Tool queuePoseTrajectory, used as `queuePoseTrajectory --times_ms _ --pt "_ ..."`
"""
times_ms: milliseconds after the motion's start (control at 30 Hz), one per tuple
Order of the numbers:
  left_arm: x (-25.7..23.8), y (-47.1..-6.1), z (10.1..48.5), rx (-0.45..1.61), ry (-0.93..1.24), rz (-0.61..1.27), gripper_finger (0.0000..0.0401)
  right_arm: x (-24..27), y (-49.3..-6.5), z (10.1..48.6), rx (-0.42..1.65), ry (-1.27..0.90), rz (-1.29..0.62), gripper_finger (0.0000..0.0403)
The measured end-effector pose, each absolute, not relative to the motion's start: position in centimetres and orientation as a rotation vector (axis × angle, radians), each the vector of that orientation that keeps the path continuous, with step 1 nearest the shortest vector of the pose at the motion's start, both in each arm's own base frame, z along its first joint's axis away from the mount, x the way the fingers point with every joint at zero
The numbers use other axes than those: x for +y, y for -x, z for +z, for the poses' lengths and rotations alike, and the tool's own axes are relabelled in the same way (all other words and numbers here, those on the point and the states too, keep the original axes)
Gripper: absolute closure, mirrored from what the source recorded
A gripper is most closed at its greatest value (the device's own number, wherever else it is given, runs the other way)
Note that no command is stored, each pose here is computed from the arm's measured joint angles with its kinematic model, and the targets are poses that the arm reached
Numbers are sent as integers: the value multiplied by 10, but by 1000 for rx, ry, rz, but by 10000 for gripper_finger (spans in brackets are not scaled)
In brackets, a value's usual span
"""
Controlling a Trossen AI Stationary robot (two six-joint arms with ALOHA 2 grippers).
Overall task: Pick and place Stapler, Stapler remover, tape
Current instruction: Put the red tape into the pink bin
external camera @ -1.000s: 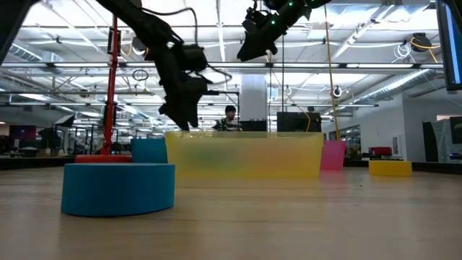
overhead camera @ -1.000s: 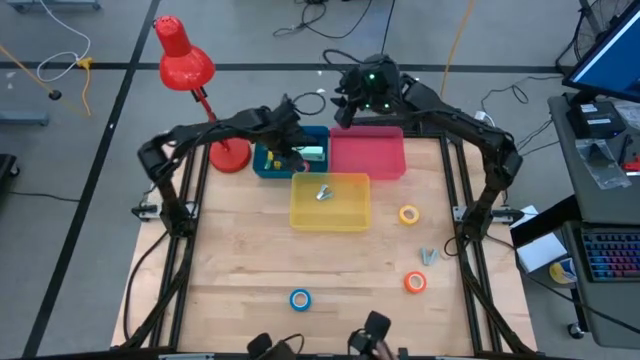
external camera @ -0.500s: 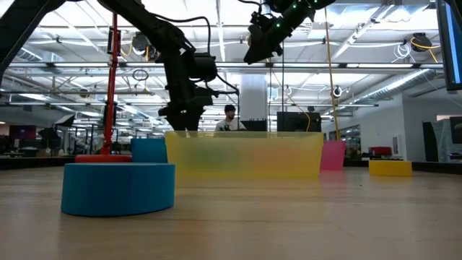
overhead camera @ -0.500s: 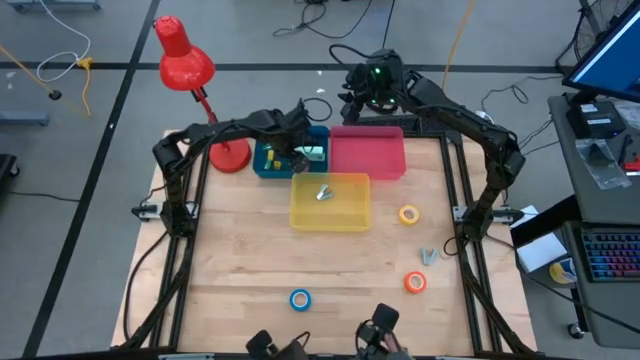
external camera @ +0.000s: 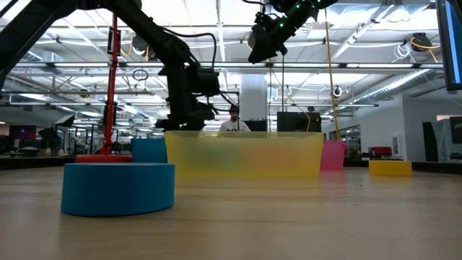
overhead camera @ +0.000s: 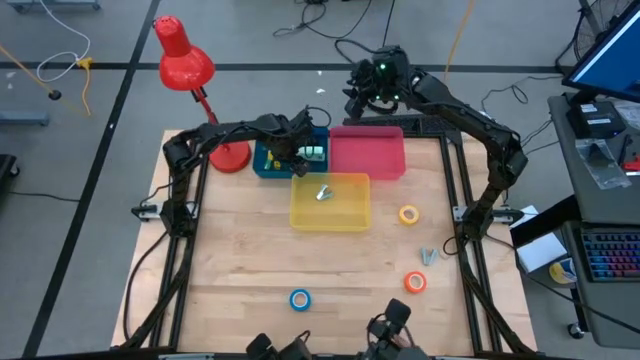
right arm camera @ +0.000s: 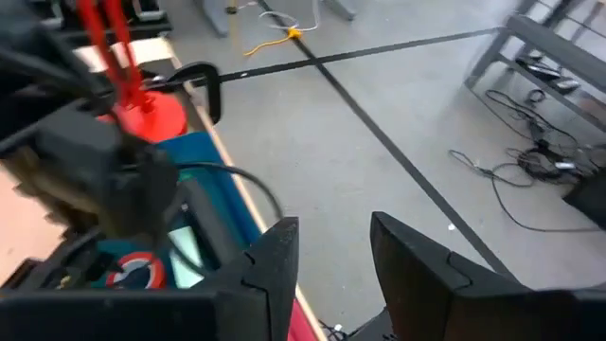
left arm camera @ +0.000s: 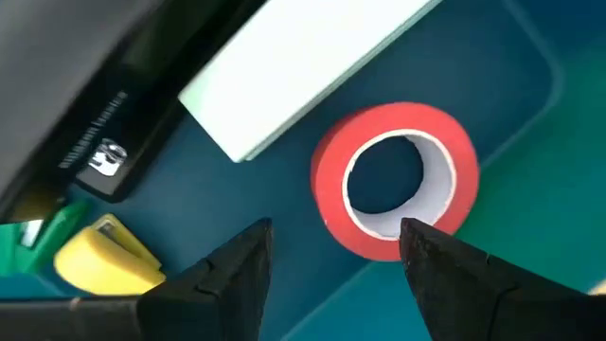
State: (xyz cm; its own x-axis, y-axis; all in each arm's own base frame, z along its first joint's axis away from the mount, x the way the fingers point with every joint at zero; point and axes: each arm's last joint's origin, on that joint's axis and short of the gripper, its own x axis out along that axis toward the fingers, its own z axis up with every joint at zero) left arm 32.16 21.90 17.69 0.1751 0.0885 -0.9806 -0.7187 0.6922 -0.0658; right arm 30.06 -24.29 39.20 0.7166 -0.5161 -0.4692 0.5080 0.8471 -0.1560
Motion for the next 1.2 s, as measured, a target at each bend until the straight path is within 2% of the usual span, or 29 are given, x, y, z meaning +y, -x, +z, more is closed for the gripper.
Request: queuePoseTrajectory --times_ms 233,533,667,933,1067,1200 --pt "220 -323 176 1268 601 623 171 -242 -280 403 537 -9 -599 292" --pt "219 -327 151 1339 657 577 177 -236 -272 414 505 4 -606 296" --pt "218 -326 151 1355 660 571 220 -237 -273 414 507 4 -606 298" --pt "222 -326 152 1340 594 590 361 -237 -273 414 506 6 -606 298" --pt "226 -322 171 1272 565 600 365 -237 -273 414 507 7 -606 298" --pt "227 -310 206 1186 534 647 363 -237 -273 414 507 7 -606 298"
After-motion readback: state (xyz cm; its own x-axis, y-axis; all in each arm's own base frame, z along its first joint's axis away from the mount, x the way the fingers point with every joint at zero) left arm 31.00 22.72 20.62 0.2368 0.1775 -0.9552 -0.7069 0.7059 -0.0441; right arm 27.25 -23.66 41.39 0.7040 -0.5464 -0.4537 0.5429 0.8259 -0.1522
